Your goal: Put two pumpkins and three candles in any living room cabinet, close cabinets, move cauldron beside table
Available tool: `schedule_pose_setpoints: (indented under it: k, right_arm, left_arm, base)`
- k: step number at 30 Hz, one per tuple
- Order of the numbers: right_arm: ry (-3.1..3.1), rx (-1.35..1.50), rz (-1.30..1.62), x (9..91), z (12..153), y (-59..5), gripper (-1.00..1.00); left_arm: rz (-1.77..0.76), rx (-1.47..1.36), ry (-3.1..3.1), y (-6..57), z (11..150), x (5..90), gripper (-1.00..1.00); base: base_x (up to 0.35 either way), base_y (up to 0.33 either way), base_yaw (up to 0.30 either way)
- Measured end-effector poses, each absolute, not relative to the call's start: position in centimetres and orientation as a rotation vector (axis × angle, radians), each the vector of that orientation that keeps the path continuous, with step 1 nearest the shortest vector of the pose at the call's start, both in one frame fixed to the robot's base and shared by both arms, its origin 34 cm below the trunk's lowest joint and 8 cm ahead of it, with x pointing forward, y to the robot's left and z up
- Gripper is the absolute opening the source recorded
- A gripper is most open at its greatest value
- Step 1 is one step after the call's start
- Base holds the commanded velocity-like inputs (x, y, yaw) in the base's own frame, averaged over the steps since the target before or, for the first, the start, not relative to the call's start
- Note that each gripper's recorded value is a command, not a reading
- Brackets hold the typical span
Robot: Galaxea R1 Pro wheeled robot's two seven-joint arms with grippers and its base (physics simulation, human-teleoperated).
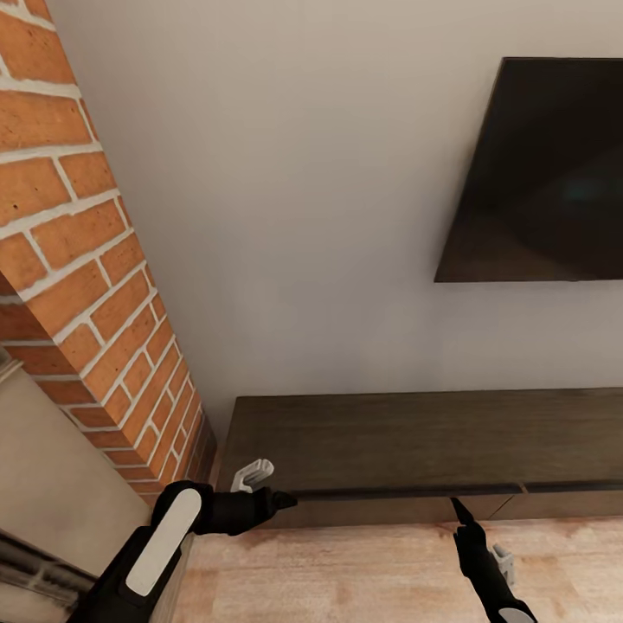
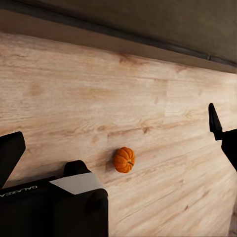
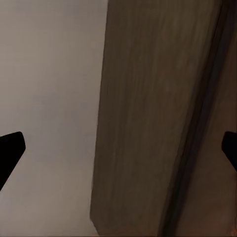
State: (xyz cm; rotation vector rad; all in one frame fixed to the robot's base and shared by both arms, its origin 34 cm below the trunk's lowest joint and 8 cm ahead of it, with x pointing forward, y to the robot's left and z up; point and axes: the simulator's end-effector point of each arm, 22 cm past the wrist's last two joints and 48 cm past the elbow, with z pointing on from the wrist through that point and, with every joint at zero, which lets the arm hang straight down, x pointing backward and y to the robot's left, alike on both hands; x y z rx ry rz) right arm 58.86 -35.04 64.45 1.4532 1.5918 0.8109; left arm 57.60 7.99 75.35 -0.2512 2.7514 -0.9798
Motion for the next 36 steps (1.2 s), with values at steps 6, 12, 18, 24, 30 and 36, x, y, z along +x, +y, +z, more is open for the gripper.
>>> schedule_pose_setpoints:
  k: [6, 12, 18, 24, 30, 36]
  right_arm:
    - [1.572, 1.413, 0.732, 59.0, 64.0, -36.3, 1.00]
    - [1.575, 1.413, 0.733, 59.0, 63.1, -36.2, 1.00]
    - [1.581, 1.417, 0.731, 59.0, 62.0, -36.3, 1.00]
    - [1.588, 1.424, 0.743, 58.9, 60.9, -36.1, 1.00]
    - [1.589, 1.429, 0.736, 58.8, 59.8, -36.1, 1.00]
    - [1.590, 1.430, 0.737, 58.7, 58.8, -36.1, 1.00]
  left_arm:
    - [-1.006, -0.259, 2.747, 7.7, 74.7, 57.6, 1.00]
    - [-1.061, -0.260, 2.744, 6.7, 74.2, 57.2, 1.00]
    - [-1.074, -0.219, 2.760, 5.6, 73.2, 56.4, 1.00]
    - [-1.075, -0.211, 2.762, 5.5, 72.3, 56.3, 1.00]
    - [-1.071, -0.208, 2.763, 5.5, 71.3, 56.3, 1.00]
    - [-1.070, -0.208, 2.763, 5.5, 70.4, 56.3, 1.00]
  base:
    - [0.000, 0.000, 0.000]
    - [0.000, 0.000, 0.000]
    - [0.000, 0.000, 0.000]
    - [0.000, 0.000, 0.000]
    - [0.000, 0.000, 0.000]
    - [0.000, 0.000, 0.000]
